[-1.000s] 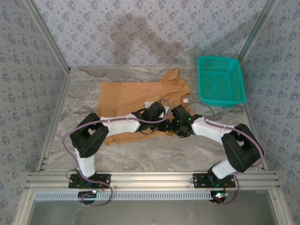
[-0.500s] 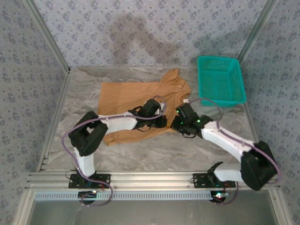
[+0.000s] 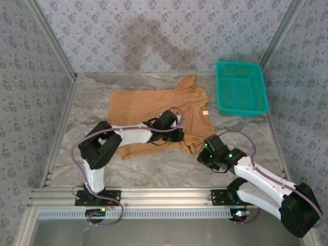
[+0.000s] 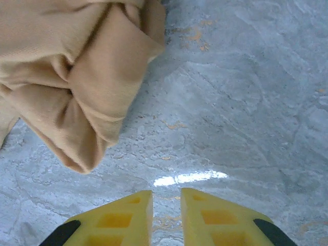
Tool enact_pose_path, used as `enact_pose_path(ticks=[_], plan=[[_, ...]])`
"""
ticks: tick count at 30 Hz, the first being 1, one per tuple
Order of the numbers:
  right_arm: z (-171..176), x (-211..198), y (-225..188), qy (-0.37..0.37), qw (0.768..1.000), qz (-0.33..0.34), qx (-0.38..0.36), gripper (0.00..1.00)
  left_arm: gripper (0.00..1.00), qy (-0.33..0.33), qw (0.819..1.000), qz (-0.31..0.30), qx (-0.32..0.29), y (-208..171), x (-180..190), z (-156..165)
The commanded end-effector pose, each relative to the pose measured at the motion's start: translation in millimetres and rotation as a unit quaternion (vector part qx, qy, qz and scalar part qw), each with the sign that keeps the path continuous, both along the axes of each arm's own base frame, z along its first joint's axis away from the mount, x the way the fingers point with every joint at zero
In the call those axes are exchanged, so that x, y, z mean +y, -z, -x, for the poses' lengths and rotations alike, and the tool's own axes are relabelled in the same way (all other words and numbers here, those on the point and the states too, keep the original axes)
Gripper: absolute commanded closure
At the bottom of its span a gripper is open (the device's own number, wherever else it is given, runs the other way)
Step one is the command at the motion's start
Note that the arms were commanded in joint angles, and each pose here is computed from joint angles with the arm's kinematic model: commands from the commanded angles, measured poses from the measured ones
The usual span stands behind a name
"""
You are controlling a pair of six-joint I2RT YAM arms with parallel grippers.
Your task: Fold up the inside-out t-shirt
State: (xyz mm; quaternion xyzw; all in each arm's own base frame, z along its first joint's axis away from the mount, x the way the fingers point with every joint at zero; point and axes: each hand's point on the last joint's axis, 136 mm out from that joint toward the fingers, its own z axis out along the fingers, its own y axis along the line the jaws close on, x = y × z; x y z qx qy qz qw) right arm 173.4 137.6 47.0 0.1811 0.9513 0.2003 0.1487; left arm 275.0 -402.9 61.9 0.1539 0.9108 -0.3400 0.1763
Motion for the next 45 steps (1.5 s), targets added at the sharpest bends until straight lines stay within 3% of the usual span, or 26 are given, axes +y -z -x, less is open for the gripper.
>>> enact_pose_path(ticks=[1, 6, 16, 17, 20, 28, 35, 37, 40, 43, 45], plan=[[-13.9, 1.0, -23.2, 0.009, 0.999, 0.004, -0.031, 0.77, 1.0, 0.013, 1.0, 0.018, -0.011, -17.8, -15.0, 2.8], [-36.6, 13.2, -37.5, -0.011, 0.998, 0.019, -0.053, 0.81, 1.0, 0.017, 1.0, 0.018, -0.011, -18.1, -18.6, 6.4], [-68.4, 29.6, -9.6, -0.061, 0.99, 0.127, -0.017, 0.73, 1.0, 0.017, 1.0, 0.013, -0.017, -21.0, -14.7, 7.6], [-69.9, 30.1, -9.0, -0.062, 0.989, 0.131, -0.017, 0.75, 1.0, 0.017, 1.0, 0.013, -0.017, -21.9, -14.1, 7.5], [-71.0, 30.0, -12.5, -0.064, 0.989, 0.136, -0.019, 1.0, 1.0, 0.015, 1.0, 0.011, -0.021, -21.9, -13.6, 6.0], [-12.6, 5.2, -21.1, -0.056, 0.992, 0.108, -0.016, 1.0, 1.0, -0.045, 0.999, -0.004, -0.013, -11.1, 10.4, -23.7], [35.4, 1.0, 20.8, -0.016, 1.0, 0.023, -0.012, 1.0, 1.0, -0.055, 0.998, 0.006, -0.001, -8.4, 3.4, -23.3], [38.5, 0.0, 24.4, -0.014, 1.0, 0.022, -0.013, 0.92, 1.0, -0.049, 0.999, 0.008, -0.001, -8.4, -0.7, -18.7], [31.1, -4.3, 8.6, -0.015, 0.998, 0.045, -0.029, 0.61, 1.0, -0.039, 0.999, 0.01, -0.002, -10.8, -7.2, -11.7], [25.9, -6.1, -6.0, -0.037, 0.996, 0.073, -0.037, 0.59, 1.0, -0.029, 1.0, 0.009, -0.001, -11.2, -12.1, -4.6], [14.0, -4.3, -17.4, -0.043, 0.994, 0.089, -0.048, 0.65, 1.0, -0.023, 1.0, 0.009, -0.002, -11.6, -15.8, -0.9]])
